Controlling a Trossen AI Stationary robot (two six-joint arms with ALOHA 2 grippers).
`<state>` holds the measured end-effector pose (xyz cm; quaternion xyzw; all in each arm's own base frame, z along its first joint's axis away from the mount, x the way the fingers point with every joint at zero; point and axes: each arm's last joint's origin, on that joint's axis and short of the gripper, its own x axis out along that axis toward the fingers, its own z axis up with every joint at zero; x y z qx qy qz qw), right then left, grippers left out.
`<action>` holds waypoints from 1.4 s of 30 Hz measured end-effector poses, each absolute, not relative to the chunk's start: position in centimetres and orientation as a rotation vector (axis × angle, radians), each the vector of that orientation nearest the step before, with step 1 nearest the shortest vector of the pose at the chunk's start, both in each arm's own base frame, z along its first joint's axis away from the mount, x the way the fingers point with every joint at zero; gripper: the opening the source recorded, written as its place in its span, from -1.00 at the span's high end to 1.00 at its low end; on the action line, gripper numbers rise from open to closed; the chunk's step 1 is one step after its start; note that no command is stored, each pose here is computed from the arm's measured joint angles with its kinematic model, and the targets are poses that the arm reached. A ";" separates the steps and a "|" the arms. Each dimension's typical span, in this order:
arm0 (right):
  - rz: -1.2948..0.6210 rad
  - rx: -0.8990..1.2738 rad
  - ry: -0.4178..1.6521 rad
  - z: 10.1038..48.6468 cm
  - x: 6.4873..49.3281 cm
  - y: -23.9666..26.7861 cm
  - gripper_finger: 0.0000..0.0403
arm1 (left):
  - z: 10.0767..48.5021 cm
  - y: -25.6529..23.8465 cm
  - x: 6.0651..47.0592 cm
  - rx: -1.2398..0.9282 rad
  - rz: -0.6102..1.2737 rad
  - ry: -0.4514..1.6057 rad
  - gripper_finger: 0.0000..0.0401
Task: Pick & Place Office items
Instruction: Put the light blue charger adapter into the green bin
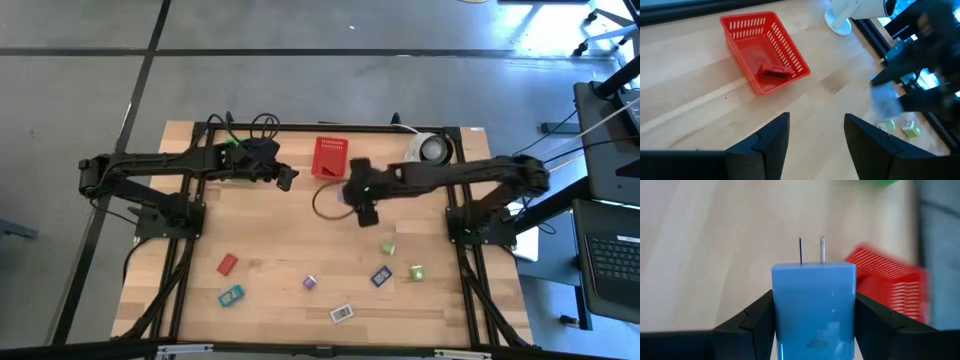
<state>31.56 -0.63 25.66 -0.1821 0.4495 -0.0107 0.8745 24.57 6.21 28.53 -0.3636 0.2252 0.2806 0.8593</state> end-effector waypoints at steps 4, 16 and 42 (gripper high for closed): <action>-0.180 -0.282 0.700 29.4 31.0 -1.4 -0.04 | 28.7 6.2 24.6 -0.737 0.580 0.464 0.08; -0.238 -0.170 0.089 36.0 31.5 -1.5 -0.11 | 30.8 7.2 25.4 -0.579 0.741 0.163 0.08; -0.705 -0.207 0.398 30.9 33.0 -6.7 -0.10 | 32.0 9.0 26.6 -0.378 0.458 0.086 -0.44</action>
